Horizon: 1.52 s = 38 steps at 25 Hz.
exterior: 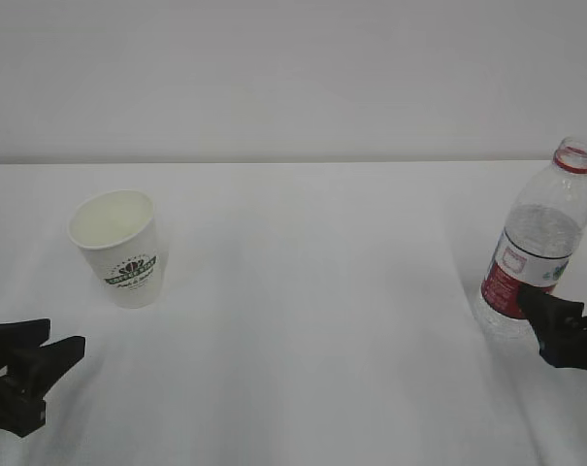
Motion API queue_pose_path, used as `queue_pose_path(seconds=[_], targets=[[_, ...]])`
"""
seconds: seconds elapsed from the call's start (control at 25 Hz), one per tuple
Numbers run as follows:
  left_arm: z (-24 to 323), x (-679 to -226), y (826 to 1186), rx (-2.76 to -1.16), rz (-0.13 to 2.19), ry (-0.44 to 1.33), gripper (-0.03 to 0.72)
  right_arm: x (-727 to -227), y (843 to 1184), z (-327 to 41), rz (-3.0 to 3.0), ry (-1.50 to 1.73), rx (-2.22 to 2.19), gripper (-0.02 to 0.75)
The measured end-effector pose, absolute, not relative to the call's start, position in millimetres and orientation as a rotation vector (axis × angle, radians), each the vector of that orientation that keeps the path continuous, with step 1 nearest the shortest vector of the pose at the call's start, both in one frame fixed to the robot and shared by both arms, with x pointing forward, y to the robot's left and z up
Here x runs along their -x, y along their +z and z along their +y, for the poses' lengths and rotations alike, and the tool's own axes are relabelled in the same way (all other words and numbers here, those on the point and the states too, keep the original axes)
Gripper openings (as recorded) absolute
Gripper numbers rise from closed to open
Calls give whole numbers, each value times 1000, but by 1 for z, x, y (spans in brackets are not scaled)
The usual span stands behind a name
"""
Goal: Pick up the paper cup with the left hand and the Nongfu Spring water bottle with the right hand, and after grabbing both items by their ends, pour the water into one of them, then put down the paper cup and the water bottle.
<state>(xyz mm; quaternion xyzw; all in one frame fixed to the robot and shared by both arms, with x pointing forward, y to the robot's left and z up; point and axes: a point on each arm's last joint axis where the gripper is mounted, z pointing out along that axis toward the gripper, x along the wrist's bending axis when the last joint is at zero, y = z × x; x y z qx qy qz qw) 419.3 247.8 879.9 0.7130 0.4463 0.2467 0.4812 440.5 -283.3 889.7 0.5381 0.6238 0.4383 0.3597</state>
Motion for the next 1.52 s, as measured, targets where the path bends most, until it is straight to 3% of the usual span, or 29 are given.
queue_pose_path(seconds=[1.52], targets=[[248,-419,880,-1739,1088,599,379,-507,878,-280,1592,1173,-1307,664]])
